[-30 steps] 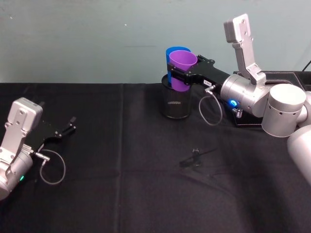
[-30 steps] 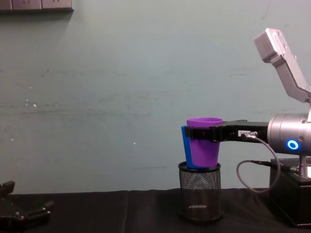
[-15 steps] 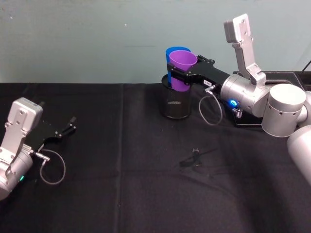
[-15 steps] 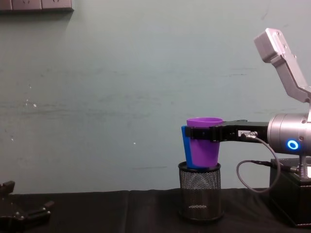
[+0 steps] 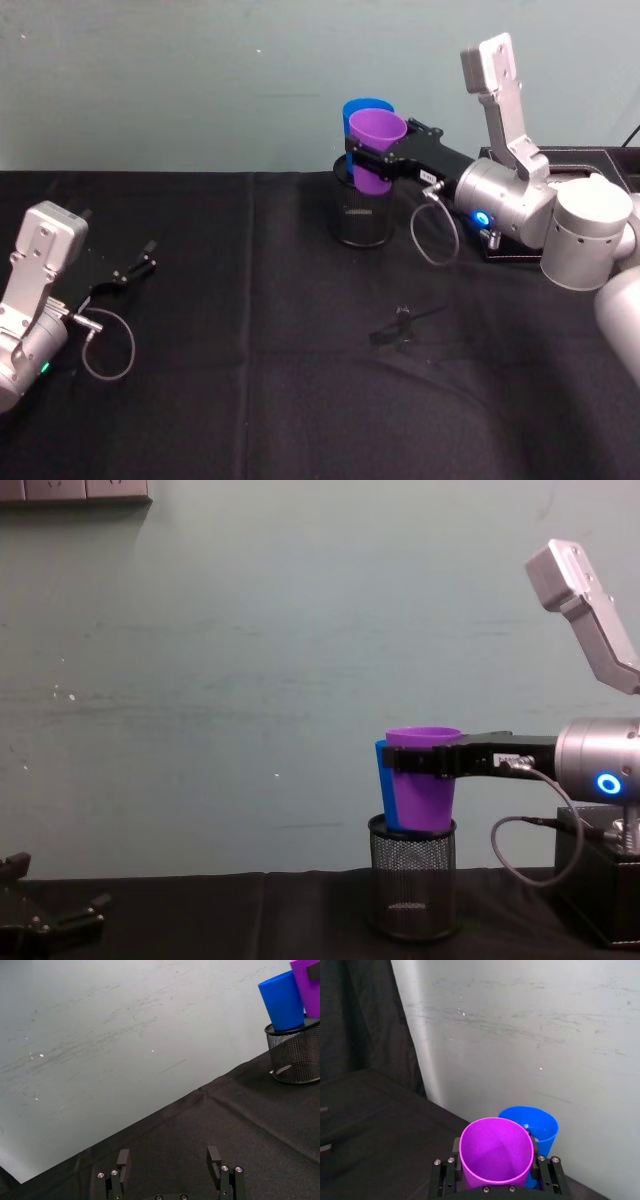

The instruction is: Pick up one cup with a gripper and tap it against the other cup.

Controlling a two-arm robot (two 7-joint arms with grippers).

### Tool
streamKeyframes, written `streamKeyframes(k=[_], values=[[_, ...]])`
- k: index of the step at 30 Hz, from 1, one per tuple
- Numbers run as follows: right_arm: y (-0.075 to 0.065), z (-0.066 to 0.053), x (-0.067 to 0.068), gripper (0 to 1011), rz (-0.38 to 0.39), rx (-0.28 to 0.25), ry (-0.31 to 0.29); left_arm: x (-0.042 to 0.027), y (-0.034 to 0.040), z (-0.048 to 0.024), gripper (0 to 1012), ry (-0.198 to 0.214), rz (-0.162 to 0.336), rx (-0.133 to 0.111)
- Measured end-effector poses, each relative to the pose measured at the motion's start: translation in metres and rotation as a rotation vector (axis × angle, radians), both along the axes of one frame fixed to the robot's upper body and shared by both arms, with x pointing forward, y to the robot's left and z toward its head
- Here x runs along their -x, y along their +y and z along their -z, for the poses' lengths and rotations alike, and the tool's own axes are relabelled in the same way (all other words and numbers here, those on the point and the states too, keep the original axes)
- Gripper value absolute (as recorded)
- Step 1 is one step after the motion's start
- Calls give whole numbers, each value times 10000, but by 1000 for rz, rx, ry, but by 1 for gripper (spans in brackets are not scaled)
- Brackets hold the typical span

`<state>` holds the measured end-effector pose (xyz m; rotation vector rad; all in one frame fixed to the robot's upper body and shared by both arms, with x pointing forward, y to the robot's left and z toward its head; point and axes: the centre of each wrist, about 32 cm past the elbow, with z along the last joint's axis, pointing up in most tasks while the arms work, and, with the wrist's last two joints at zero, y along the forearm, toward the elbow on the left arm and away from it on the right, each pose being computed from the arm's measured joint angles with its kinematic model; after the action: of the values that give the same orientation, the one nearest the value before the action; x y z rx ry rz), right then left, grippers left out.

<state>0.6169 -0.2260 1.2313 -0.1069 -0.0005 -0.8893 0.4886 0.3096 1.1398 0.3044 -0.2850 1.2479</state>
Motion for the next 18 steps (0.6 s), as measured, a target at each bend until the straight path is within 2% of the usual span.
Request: streamKeyframes(k=[4, 10, 14, 18], values=[[-5, 6, 119, 736, -6, -1, 1, 0, 0, 0, 1000, 0, 0, 0], [-27, 64, 365, 736, -25, -9, -1, 0, 0, 0, 1000, 0, 0, 0], [-51, 127, 555, 736, -32, -4, -3, 0, 0, 0, 1000, 0, 0, 0], [-90, 257, 783, 735, -35, 0, -2, 0, 0, 0, 1000, 0, 0, 0]])
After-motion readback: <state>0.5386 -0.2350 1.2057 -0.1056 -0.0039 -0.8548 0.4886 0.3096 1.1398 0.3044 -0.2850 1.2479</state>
